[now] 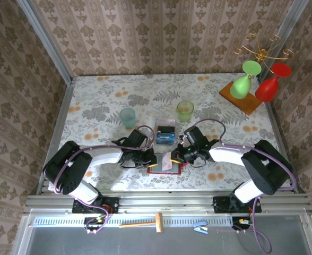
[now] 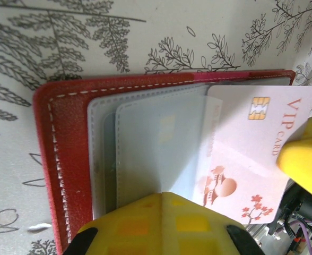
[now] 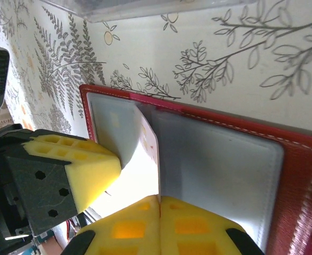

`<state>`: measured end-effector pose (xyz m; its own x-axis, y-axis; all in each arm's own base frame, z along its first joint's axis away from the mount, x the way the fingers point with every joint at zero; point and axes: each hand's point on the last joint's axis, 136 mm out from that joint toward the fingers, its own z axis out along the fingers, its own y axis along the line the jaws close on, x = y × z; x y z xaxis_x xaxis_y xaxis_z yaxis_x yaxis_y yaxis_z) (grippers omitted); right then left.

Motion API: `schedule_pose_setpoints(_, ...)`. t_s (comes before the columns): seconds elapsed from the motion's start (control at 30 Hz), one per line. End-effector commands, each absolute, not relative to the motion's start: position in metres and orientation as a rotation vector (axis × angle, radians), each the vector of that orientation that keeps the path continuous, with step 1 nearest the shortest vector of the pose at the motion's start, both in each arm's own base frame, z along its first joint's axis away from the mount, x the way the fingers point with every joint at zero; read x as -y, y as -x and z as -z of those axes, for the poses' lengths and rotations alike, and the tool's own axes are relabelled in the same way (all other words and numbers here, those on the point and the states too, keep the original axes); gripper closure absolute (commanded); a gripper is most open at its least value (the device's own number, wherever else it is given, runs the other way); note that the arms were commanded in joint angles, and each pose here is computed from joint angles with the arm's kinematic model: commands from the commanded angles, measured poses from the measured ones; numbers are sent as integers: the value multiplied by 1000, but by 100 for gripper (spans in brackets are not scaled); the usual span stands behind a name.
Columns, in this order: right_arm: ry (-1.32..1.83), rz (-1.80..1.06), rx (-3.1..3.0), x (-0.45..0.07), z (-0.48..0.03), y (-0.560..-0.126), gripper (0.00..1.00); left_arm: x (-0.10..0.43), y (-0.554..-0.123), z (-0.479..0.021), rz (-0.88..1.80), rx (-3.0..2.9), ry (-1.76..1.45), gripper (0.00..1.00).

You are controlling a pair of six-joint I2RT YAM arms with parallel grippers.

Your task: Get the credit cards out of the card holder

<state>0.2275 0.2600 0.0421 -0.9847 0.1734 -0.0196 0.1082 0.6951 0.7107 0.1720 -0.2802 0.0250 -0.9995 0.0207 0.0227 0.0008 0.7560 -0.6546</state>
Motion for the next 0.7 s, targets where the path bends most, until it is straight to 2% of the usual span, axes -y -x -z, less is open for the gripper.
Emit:
schedule_pose_setpoints(0.0,-219,-1083,-2832,-245,-40,-223,92,266,-163,-14,-998,2925,-20,95)
schedule_pose_setpoints(0.23,-160,-1041,-2811,-237,-56,-225,95,266,-170,-29,-1017,2966,-16,84)
schedule_pose_setpoints(0.43,-94,-1030,-2753,-235,-83,-231,97,247,-173,-34,-941,3039,-27,67)
schedule_pose_setpoints(0.67,4,-968,-2709,-231,-106,-241,100,233,-166,-23,-868,3040,-47,62)
